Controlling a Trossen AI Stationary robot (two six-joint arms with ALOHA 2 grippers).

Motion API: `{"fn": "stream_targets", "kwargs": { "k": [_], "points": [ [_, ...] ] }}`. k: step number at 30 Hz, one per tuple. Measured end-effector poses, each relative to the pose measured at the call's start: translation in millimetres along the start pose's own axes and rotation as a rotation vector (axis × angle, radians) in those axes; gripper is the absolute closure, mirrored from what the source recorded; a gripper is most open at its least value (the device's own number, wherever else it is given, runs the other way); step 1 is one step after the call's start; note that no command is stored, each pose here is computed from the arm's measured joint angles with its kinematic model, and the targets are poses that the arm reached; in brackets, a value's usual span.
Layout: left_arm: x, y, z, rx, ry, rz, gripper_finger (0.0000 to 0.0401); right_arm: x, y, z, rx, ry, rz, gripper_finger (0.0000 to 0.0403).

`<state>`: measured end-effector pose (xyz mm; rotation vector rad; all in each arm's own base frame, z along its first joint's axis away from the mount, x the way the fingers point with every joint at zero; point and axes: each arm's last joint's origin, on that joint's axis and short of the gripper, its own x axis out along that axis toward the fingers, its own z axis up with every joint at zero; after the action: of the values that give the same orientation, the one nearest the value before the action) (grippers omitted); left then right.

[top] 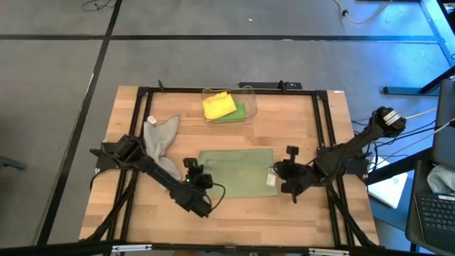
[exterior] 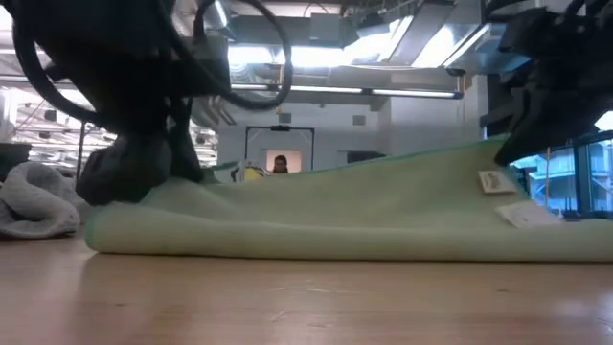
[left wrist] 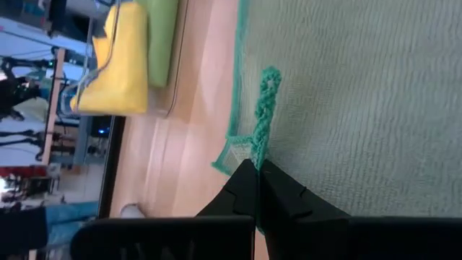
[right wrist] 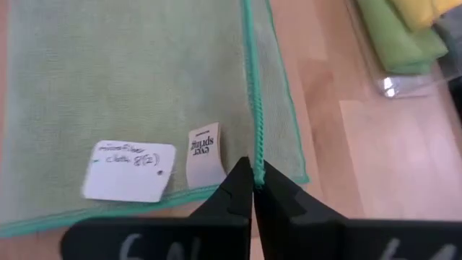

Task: Fold microfiber towels
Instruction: Fold the light green microfiber cloth

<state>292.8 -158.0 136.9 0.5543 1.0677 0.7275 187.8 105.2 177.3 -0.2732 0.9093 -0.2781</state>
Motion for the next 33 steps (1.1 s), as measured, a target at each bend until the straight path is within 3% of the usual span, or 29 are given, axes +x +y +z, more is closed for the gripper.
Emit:
{"fn": "stream_targets", "kwargs": {
  "k": [9,17,22,29,33],
  "points": [
    [18.7,7.4,9.0,0.088,0.027,0.013,0.0401,13.3,-13.5,7.6,0.049,0.057,0.062,0.0394],
    [53.4,17.9,31.4,0.072,0.031,-0.018,0.0401,28.7,-31.6,15.3,0.055,0.072,0.036,0.0394],
    [64.4,16.5,23.1,0.063,0.065,-0.041,0.0401,42.9,-33.1,11.7,0.055,0.155,0.063,0.0394],
    [50.5,14.2,4.4,0.074,0.09,0.02,0.0401,50.3,-31.6,-0.2,0.013,0.279,0.03,0.0394],
    [34.3,23.7,0.0,0.034,0.066,0.064,0.0401,49.6,-32.8,-0.8,0.021,0.28,0.008,0.0394]
  ]
}}
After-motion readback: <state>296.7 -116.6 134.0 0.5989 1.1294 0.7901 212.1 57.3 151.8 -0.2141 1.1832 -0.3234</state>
